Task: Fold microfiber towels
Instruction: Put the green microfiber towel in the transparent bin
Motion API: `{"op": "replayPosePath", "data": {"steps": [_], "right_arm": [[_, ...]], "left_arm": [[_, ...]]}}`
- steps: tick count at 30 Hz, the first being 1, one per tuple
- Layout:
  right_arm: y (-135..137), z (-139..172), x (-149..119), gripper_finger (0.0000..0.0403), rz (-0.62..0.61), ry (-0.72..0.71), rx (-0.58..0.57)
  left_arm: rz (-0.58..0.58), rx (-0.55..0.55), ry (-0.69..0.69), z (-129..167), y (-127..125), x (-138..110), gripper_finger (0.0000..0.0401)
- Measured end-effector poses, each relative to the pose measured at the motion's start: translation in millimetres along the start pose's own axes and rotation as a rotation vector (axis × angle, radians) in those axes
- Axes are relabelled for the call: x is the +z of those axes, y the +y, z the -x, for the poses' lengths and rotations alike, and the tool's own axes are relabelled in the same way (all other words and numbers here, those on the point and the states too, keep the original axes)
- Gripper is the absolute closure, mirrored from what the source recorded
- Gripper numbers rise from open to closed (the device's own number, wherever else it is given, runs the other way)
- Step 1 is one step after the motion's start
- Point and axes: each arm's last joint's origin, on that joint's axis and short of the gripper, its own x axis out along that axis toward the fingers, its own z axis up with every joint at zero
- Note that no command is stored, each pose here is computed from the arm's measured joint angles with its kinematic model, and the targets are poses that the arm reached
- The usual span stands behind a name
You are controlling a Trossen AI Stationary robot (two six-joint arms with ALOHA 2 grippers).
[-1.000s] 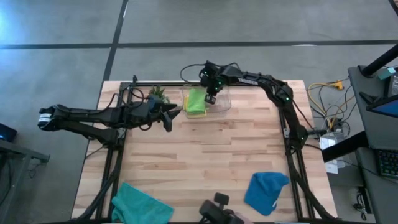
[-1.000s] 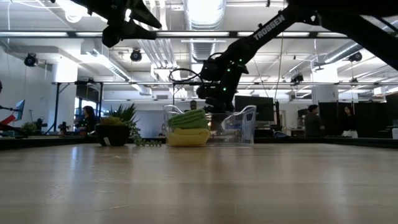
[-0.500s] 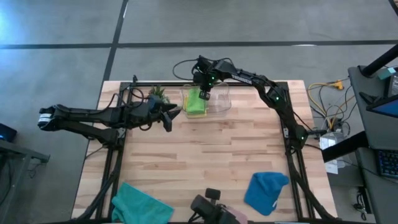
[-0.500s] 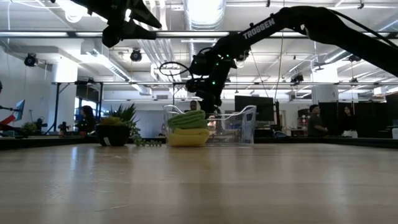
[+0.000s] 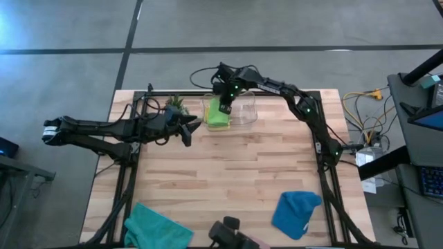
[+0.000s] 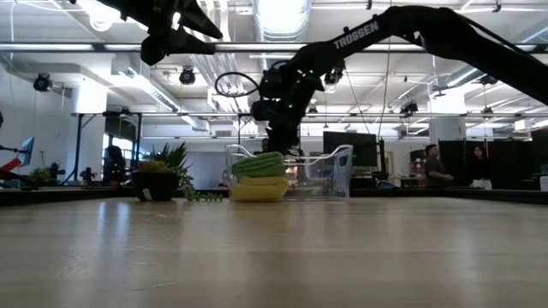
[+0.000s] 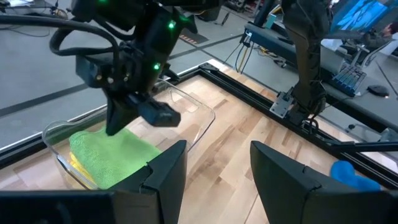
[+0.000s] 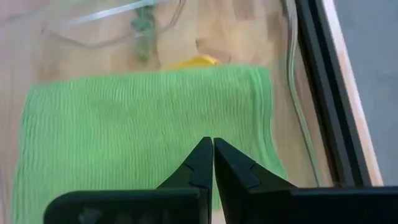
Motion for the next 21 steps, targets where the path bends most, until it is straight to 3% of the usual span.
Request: {"op": "replayPosePath", "data": {"steps": [6,21], "right_arm": [[4.2,-16.6,7.6,0.0394,-0.002,-0.037,-0.086],[11.6,-34.9,7.9,0.0394,-0.052,-0.027,-0.080]], "left_arm": [[0.000,-0.009,0.005,0.0,-0.2,-0.1,0.0240],[-0.002,-0.015,0.010,0.0,-0.3,-0.5,0.0240]]}}
